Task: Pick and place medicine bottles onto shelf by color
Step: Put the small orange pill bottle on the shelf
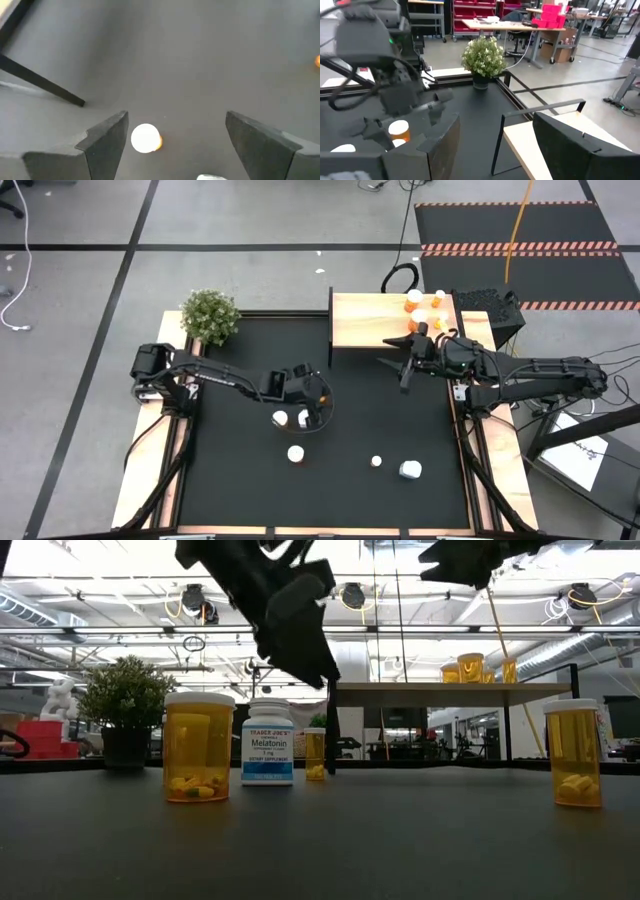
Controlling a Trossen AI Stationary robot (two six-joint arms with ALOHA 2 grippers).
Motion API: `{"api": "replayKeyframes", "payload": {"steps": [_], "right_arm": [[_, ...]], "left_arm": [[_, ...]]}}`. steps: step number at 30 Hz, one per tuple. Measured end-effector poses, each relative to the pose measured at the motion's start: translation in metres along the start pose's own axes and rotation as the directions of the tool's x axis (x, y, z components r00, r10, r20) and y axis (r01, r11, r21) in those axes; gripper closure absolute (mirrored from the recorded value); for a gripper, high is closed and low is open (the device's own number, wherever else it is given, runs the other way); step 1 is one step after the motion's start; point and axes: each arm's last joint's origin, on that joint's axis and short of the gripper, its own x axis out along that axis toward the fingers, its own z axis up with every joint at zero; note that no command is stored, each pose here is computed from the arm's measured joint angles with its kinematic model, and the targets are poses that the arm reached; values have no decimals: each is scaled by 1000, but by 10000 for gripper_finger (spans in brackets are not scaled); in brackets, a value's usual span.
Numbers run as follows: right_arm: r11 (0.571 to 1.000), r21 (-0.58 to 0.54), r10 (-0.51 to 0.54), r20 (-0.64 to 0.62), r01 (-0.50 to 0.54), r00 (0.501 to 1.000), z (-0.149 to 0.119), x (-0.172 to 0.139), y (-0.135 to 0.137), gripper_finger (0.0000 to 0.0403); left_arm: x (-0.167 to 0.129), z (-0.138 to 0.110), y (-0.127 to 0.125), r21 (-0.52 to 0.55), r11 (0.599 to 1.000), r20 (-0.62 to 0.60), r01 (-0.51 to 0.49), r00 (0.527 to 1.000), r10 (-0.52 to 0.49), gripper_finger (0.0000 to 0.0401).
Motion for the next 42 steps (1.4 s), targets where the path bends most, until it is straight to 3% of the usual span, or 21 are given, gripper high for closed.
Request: {"api": "replayKeyframes", "payload": {"steps": [12,42], "right_arm": [[1000,-16,0,20,0,1000,2,0,0,156],[1000,-7,2,3,-2,1000,0,0,0,156]], "left_arm": [[27,-10,4,-4,1000,-56,-18,998,18,66],[40,-17,18,-17,999,-124,-43,991,41,74]]}}
